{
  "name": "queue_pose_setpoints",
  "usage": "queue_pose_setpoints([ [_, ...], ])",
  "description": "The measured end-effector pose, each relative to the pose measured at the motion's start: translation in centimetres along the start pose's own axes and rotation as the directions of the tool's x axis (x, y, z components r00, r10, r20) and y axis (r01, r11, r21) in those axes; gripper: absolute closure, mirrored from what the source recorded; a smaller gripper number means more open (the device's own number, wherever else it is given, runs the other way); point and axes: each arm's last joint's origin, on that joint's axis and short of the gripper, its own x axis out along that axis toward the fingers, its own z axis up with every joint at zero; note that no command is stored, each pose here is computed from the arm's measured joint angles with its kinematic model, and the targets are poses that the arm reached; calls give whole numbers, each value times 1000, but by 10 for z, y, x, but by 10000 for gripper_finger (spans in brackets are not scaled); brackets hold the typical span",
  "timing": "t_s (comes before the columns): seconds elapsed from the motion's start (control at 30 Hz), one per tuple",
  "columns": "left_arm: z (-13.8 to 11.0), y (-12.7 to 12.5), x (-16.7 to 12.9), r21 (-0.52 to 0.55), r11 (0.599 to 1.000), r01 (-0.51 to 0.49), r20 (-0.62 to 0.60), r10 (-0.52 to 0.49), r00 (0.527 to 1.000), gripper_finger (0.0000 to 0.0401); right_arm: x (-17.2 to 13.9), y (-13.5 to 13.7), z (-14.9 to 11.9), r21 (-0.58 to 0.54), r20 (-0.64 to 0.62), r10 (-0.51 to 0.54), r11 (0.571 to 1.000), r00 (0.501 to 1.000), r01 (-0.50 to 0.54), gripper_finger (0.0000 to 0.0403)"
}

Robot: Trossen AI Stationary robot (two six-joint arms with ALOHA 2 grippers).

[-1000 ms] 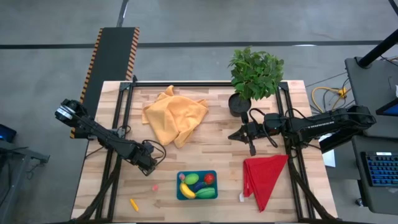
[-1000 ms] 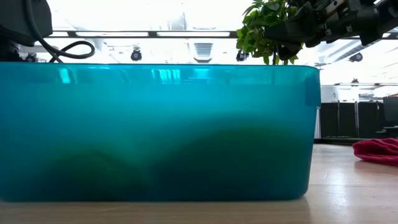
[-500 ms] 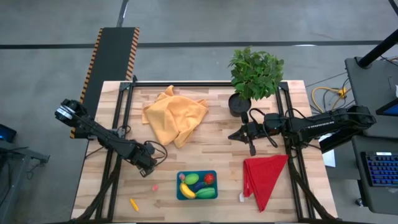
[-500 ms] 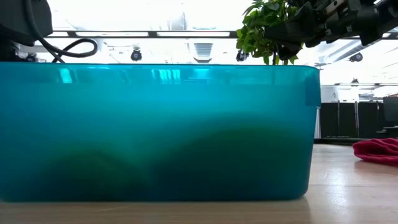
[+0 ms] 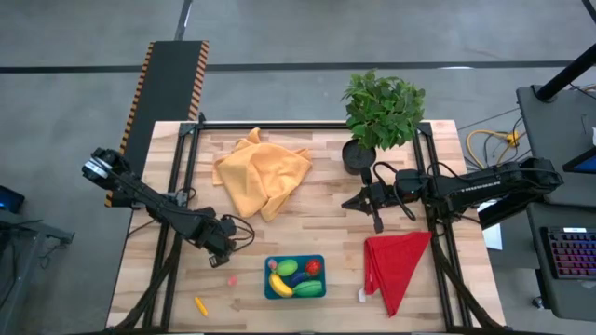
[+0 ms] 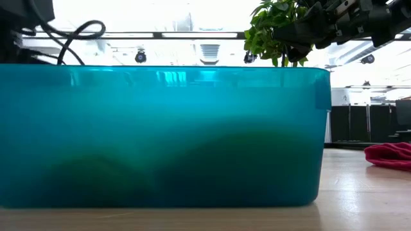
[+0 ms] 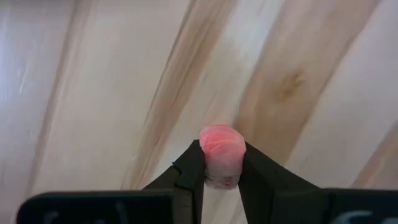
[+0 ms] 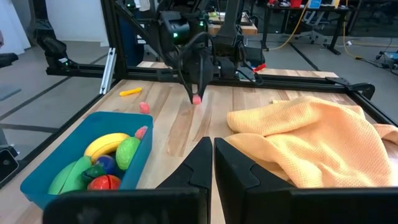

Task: Pick and placing Produce into tupperware
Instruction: Put the top pink peach into the blue bin

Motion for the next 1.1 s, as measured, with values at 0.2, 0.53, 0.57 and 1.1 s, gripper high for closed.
queue_pose_setpoints([
  [0.2, 7, -11, -8, 84, 996, 43, 80, -50, 996, 347, 0, 0, 0, 0, 0, 0, 1000, 1000, 0, 394],
  [0.53, 10, -27, -21, 192, 975, 108, 159, -140, 977, 347, 0, 0, 0, 0, 0, 0, 1000, 1000, 0, 394],
  [0.57, 11, -29, -23, 207, 972, 115, 172, -152, 973, 347, 0, 0, 0, 0, 0, 0, 1000, 1000, 0, 394],
  [1.1, 12, -48, -42, 341, 920, 195, 284, -298, 911, 347, 0, 0, 0, 0, 0, 0, 1000, 1000, 0, 394],
])
